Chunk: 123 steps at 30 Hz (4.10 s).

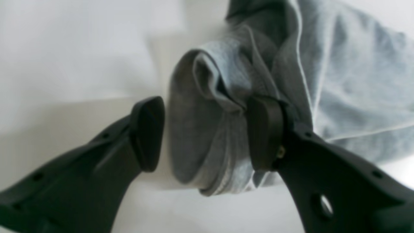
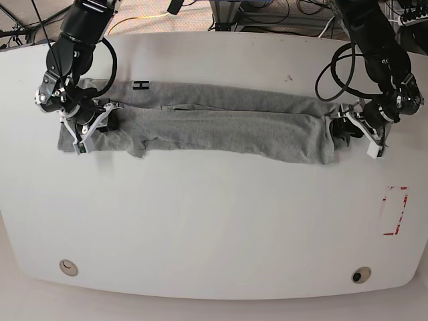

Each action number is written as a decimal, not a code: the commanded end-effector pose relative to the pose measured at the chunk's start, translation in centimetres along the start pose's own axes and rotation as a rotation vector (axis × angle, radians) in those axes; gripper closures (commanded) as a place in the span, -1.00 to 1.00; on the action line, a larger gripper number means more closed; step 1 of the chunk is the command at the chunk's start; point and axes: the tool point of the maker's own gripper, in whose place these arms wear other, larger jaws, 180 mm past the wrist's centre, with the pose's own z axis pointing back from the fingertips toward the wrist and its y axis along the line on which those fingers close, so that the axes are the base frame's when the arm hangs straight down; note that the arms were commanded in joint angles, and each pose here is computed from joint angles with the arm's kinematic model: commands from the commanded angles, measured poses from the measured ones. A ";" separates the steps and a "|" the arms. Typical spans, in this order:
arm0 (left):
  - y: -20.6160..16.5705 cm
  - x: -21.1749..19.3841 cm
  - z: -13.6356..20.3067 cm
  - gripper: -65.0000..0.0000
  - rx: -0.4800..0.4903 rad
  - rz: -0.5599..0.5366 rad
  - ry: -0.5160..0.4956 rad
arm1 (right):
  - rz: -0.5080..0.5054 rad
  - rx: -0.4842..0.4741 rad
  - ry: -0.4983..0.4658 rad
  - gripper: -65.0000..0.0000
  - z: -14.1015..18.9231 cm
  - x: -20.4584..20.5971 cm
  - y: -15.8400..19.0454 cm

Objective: Fold the T-shirt properly
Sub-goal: 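Pull the folded strip back out flat with both grippers, then carry the strip's end with the left gripper toward the right gripper, then lay the carried end down and regrasp the strip ends with both grippers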

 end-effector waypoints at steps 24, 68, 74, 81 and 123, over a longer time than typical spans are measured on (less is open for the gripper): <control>-7.0 5.2 4.4 0.95 0.040 -0.410 -0.068 | -0.010 -0.004 0.054 0.58 -0.4 -1.4 0.6; -36.2 5.1 0.3 -0.25 -0.477 -0.849 -0.147 | -0.018 0.012 0.045 0.58 -0.8 -1.2 1.4; -31.4 6.7 0.0 -0.25 -0.348 -0.802 -0.149 | 0.000 0.001 0.010 0.55 -0.4 0.4 1.3; -23.4 5.0 -0.6 -0.15 -0.160 -0.744 -0.079 | 0.047 0.038 -0.115 -0.03 2.4 4.4 2.9; -17.9 4.5 -0.4 0.08 -0.080 -0.642 -0.128 | -0.387 0.202 -0.155 -0.64 3.1 -0.3 -1.1</control>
